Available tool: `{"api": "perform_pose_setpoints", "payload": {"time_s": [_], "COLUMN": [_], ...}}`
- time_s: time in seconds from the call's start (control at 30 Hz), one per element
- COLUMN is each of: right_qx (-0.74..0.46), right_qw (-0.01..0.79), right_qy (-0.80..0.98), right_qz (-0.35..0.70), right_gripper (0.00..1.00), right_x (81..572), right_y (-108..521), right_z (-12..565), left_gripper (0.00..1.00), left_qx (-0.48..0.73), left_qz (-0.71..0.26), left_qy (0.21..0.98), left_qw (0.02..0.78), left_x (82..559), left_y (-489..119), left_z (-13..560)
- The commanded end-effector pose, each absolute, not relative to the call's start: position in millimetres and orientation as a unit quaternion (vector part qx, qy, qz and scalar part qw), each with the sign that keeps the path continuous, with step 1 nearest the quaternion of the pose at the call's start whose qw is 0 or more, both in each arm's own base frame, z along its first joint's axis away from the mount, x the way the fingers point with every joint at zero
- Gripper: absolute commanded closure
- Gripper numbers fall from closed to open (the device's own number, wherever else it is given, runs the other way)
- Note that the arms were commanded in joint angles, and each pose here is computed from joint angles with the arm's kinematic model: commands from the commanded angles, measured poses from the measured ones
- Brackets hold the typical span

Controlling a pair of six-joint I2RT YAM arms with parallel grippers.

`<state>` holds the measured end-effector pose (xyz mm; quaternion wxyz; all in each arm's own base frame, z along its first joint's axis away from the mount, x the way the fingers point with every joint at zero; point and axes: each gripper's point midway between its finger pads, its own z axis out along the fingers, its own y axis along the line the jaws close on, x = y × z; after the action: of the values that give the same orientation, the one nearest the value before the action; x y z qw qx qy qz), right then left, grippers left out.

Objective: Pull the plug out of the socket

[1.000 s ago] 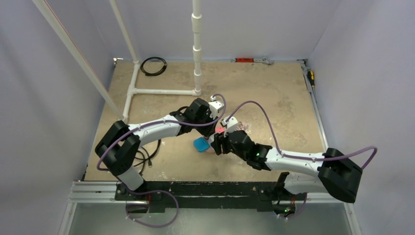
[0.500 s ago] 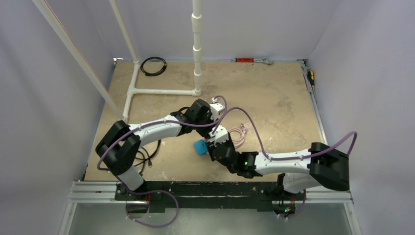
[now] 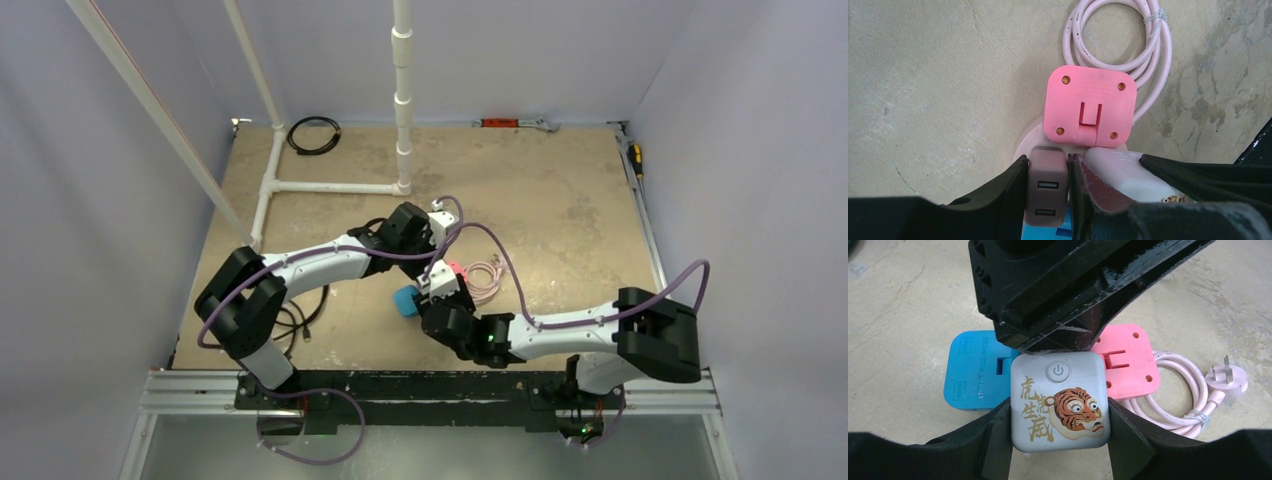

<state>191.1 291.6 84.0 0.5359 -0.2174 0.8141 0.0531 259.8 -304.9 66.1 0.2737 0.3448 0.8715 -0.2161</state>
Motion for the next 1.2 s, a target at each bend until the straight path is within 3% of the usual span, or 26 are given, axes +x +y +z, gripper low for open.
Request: {"api": "perform_pose_setpoints", "payload": {"time_s": [0.0, 0.23, 0.43, 0.7, 1.17], "right_qx": [-0.204, -0.176, -0.172, -0.145, -0.208], "right_qw": [0.537, 0.485, 0.464, 0.513, 0.568], "right_qy": [0.81, 0.822, 0.821, 0.821, 0.795], "right_qz": [0.116, 0.24, 0.283, 0.205, 0.044], "right_gripper": [1.0, 1.0, 1.0, 1.0, 1.0], "right_x": [193, 210, 214, 229, 194], "right_y": [298, 290, 289, 265, 296], "right_z": [102, 102, 101, 110, 110], "left_gripper": [1.0, 1.0, 1.0, 1.0, 1.0], "left_qx": [0.326, 0.327, 0.328, 0.327, 0.327], "left_qz": [-0.106, -0.103, -0.101, -0.1, -0.108], "left_qy": [0.918, 0.918, 0.918, 0.918, 0.918], "left_qw": [0.199, 0.198, 0.198, 0.199, 0.198], "left_x": [249, 249, 250, 250, 249], "left_y": [-247, -247, -246, -246, -249], "left_z": [14, 12, 13, 13, 15]}}
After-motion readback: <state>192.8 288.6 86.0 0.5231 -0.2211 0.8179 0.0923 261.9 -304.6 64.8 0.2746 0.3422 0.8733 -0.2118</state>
